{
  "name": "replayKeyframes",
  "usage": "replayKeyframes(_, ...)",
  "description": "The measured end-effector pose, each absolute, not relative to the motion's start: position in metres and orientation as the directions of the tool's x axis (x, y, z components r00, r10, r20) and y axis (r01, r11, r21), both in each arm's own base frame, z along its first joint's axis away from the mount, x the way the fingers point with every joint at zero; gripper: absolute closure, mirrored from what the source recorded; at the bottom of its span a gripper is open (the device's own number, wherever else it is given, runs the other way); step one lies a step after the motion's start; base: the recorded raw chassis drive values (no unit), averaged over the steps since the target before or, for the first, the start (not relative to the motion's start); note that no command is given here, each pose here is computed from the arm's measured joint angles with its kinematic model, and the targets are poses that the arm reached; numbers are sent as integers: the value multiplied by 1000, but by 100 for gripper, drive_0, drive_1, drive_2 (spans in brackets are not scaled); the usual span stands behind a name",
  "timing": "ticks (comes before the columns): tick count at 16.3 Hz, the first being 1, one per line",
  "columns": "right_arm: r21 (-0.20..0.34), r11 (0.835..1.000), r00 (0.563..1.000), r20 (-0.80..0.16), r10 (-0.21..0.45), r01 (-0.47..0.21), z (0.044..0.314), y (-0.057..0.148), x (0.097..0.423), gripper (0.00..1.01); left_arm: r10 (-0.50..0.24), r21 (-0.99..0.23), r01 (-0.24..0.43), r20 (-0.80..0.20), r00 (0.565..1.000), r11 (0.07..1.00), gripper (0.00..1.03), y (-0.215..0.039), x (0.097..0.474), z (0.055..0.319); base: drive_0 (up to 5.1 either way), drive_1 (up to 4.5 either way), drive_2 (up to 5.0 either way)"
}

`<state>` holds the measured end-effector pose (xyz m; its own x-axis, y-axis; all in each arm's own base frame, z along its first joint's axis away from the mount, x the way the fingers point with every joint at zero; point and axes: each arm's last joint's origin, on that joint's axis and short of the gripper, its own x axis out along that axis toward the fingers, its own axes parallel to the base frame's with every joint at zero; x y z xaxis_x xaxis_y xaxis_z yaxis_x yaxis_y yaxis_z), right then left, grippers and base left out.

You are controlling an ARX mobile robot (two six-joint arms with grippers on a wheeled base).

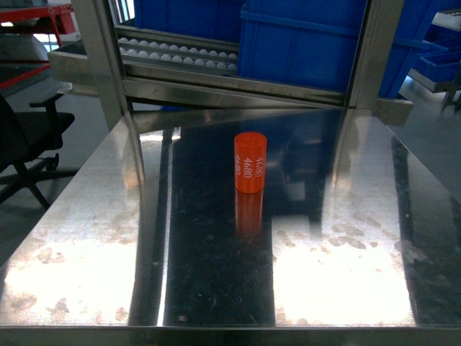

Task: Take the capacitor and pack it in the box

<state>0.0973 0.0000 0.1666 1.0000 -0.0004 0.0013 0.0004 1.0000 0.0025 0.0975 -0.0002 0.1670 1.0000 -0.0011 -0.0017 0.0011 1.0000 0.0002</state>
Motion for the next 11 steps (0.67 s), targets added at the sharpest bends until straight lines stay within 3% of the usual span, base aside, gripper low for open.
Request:
replayKeyframes(6,2,1000,1000,1,0,0,167,0,97,3,-2,1,2,-2,1000,1000,5,0,98,167,0,0,0)
replayKeyframes(8,2,1000,1000,2,-1,1,167,0,97,3,53,-76,-56,-37,998,996,5,-8,108,168,0,0,0)
replayKeyframes(9,2,1000,1000,2,0,0,167,0,97,3,22,-98,-26,-47,999,995,5,-18,122,170,0,0,0)
replayKeyframes(11,3,1000,1000,2,0,0,167,0,97,3,-100,-109,101,15,995,989,5,-49,166,188,0,0,0)
